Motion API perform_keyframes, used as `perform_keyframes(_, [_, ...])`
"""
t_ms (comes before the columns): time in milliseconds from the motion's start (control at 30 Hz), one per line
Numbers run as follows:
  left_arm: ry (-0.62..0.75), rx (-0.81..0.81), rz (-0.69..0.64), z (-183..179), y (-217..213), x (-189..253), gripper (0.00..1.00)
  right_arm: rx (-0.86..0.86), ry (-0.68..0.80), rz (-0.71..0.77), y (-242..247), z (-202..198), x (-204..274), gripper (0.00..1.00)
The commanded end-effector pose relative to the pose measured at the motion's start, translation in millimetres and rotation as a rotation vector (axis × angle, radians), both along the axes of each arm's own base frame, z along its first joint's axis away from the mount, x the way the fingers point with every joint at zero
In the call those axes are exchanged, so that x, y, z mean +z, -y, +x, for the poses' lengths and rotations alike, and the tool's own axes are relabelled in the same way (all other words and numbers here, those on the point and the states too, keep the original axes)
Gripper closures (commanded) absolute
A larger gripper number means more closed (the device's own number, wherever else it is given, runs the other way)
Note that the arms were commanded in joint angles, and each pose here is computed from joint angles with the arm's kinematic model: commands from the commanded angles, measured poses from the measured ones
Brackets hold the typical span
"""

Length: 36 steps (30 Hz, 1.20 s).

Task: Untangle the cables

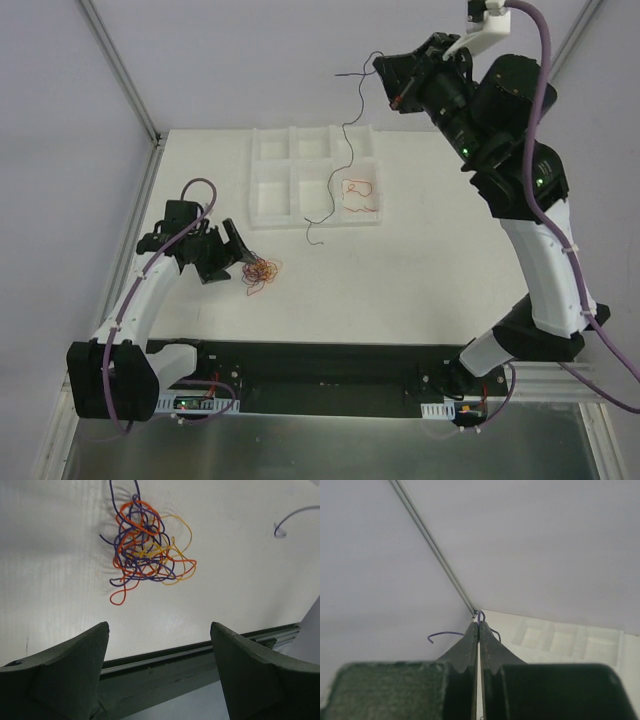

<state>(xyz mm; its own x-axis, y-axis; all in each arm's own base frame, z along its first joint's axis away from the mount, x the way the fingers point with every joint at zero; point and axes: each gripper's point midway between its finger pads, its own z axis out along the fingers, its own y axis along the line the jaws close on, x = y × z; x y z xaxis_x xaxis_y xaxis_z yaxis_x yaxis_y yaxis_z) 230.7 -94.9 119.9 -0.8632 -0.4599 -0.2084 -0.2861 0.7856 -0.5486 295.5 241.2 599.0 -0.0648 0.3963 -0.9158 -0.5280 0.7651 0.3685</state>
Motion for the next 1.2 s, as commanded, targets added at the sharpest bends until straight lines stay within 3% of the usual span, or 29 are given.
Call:
perform_keyframes(0, [-0.005,-0.012,-0.067,-21,19,4,0.18,-0.021,0.137,0.090,-4,13,45,0.99])
perform_keyframes(400, [0.018,-0.134,-0.056,-30,31,0,0.17,-0.043,0.136,0.239,-20,74,51,1.00])
perform_keyframes(633, [0.037,-0.330,0.052,-28,36,-1,0.16,-0.089,0.156,0.272,-20,88,53,1.00])
perform_keyframes(933, [-0.027,-0.449,0.014,-29,47,-12,0.14,-0.068,0.153,0.365,-25,93,61,1.00])
perform_keyframes(1167, [-0.002,-0.470,0.025,-31,45,-5,0.14,-0.121,0.129,0.299,-40,126,31,1.00])
